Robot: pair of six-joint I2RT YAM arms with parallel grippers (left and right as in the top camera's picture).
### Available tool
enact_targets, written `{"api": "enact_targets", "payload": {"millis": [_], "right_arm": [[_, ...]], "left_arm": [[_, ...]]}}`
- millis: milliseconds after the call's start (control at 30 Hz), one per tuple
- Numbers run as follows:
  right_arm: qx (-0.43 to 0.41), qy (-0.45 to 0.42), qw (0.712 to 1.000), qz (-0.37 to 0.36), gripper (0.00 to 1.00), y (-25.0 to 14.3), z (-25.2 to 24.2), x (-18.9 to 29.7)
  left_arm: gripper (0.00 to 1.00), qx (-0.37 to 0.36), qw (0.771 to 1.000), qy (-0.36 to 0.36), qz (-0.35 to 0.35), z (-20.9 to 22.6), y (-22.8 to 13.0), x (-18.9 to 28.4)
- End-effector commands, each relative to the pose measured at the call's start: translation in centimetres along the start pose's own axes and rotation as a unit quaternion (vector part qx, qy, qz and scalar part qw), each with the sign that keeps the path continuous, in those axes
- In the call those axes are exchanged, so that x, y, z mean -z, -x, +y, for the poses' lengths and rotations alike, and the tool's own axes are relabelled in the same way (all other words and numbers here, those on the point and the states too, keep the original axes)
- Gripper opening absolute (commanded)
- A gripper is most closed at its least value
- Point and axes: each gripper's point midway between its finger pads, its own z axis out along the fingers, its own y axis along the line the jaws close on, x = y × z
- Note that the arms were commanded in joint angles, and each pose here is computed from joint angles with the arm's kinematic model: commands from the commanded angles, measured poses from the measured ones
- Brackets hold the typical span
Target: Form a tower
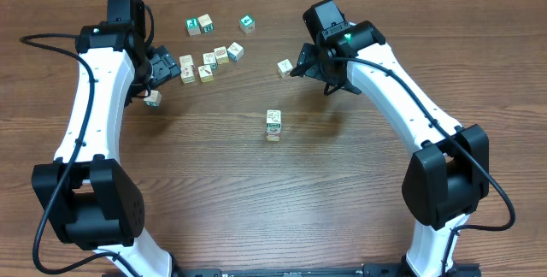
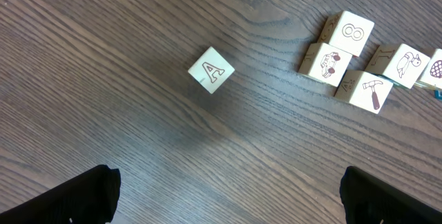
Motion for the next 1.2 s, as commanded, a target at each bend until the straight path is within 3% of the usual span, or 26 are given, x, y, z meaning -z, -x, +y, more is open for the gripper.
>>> {"api": "enact_targets", "payload": {"millis": [0,600,733,1000,1167], "right_arm": [[0.001,-0.003,1.000,-0.003,1.00,0.1,-0.1,-0.1],[0.001,-0.003,1.000,-0.003,1.00,0.1,-0.1,-0.1],[0.001,-0.003,1.000,-0.003,1.00,0.1,-0.1,-0.1],[0.001,-0.003,1.000,-0.003,1.00,0.1,-0.1,-0.1],[0.001,-0.003,1.000,-0.003,1.00,0.1,-0.1,-0.1]], "left_arm": [[0.99,-0.004,1.000,-0.009,-0.012,-0.2,0.5,1.0],[1.00,-0.005,1.000,0.010,-0.020,0.4,0.7,0.9],[0.99,0.000,0.999,-0.019,-0.030,-0.9,1.1,0.4],[1.00,-0.027,0.982,-0.129,-0.137,-7.4,0.5,-1.0],[1.00,-0.028,0.969,-0.150,-0.193,-7.2,-0.9,-0.8]]}}
